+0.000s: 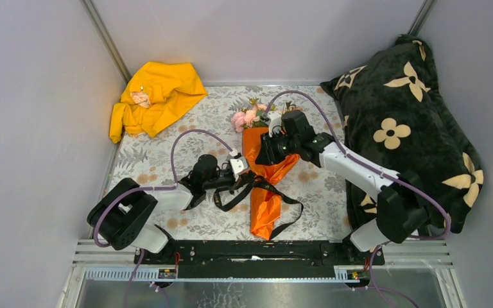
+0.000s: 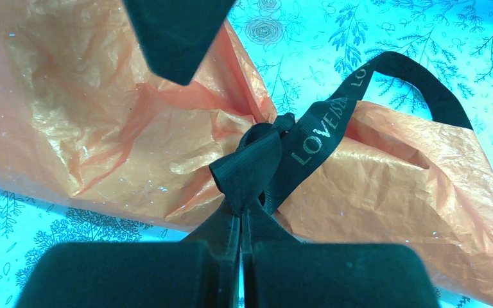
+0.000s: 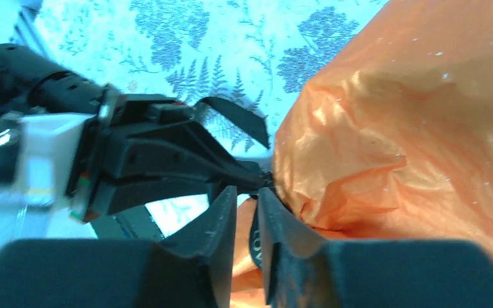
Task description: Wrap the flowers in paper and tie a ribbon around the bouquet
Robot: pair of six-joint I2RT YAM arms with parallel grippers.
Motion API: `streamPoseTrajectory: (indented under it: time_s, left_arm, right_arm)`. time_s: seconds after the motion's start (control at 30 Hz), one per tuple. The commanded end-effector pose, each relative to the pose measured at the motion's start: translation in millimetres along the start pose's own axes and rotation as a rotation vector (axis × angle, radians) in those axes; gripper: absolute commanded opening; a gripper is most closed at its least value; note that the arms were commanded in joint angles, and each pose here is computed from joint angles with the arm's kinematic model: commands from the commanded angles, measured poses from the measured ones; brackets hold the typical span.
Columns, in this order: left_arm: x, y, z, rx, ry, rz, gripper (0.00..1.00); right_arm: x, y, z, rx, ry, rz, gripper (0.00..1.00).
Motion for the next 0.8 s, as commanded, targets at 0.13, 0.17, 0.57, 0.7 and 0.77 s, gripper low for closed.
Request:
streamPoseTrajectory:
  time_s: [0.13,0.17,0.57,0.7,0.77]
  left_arm:
    - [3,-2,-17,-0.074,0.091,-0.022,0.0]
    - [2,-2,-16,-0.073,0.088,-0.02,0.0]
    - [3,-1,-18,-0.079,0.093,-0.018,0.0]
    - [4,0,-18,-0.078,0.091,-0.022,0.0]
    - [4,0,-18,-0.079,0.089,-0.025,0.0]
  right_arm:
    - [-23,21,18,0.202,0.065,0.062,0.13]
    - [-22,23,20,0.211,0.066,0.038,0.12]
    - [-12,36,36,0.245,0.084,-0.18,0.1]
    - [-15,40,38,0.238,0.083,-0.168,0.13]
    - [-19,43,41,0.244,0.085,-0.139,0.14]
Point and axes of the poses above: each gripper's point midway between its finger pads, its own y axis out along the fingers, its own x axis along the line the jaws close on, z = x × y, the point moved 8 cm from there along -y, back along the fingers, and after that the axes turned 7 degrees about -y, right-handed, at the moved point
